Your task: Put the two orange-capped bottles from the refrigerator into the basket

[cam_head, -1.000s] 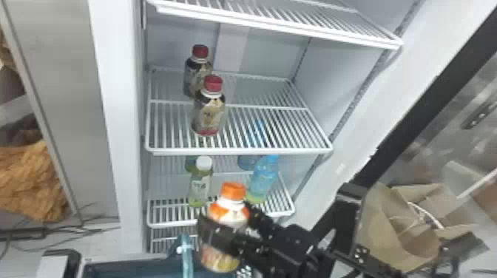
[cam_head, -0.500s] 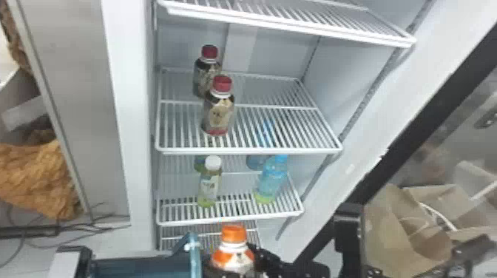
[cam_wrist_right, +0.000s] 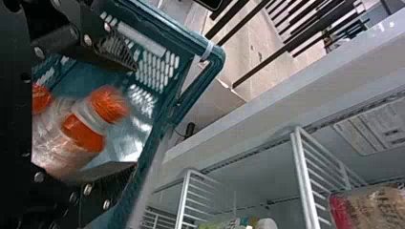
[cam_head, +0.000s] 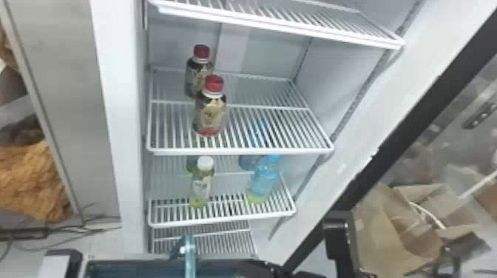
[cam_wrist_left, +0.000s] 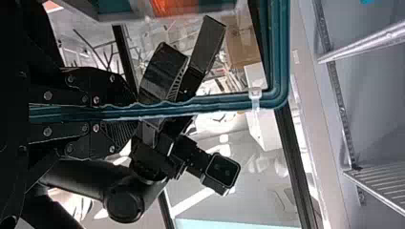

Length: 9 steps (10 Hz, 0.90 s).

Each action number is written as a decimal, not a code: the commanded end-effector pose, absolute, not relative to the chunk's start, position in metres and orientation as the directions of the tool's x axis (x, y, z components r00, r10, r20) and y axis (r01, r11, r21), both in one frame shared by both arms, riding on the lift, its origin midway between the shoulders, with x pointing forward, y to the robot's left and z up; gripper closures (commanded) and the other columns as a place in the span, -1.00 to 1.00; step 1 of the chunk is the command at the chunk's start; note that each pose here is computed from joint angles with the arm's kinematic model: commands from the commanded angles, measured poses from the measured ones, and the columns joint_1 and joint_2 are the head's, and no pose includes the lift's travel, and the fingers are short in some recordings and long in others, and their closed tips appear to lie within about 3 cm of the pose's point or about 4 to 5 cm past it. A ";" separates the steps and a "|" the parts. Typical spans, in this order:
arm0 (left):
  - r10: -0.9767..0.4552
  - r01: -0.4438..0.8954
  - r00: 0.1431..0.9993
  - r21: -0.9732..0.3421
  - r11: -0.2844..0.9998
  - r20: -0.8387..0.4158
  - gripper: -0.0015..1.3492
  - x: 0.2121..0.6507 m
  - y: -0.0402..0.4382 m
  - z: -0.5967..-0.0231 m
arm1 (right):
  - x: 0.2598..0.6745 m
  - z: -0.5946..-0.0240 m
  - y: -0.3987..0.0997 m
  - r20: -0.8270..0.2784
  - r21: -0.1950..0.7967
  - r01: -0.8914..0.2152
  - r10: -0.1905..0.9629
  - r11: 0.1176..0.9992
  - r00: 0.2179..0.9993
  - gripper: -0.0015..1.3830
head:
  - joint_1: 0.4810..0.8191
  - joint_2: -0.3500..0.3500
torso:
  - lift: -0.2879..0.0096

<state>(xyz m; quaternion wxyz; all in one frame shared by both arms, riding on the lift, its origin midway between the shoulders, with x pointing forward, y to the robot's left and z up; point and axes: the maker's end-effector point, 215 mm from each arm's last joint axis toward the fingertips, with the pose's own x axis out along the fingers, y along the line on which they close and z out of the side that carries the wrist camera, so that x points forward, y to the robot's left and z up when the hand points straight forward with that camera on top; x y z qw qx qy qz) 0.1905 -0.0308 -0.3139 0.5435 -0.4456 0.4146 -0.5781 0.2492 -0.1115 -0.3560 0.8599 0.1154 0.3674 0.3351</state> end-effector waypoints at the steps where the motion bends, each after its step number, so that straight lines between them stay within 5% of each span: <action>1: -0.998 0.257 -0.012 -0.964 -0.064 0.063 0.78 0.191 -0.030 -0.314 | 0.254 -0.356 -0.116 -0.559 0.432 -0.490 0.651 0.758 0.514 -0.85 | 0.27 -1.00 | 0.67; 5: -0.998 0.258 -0.012 -0.964 -0.066 0.065 0.78 0.191 -0.030 -0.314 | 0.307 -0.313 -0.145 -0.412 0.262 -0.499 0.564 0.826 0.716 -0.85 | 0.27 -1.00 | 0.67; 9: -0.998 0.260 -0.012 -0.963 -0.064 0.064 0.78 0.191 -0.030 -0.314 | 0.348 -0.257 -0.207 -0.110 0.045 -0.350 0.353 0.936 0.929 -0.85 | 0.27 -1.00 | 0.67</action>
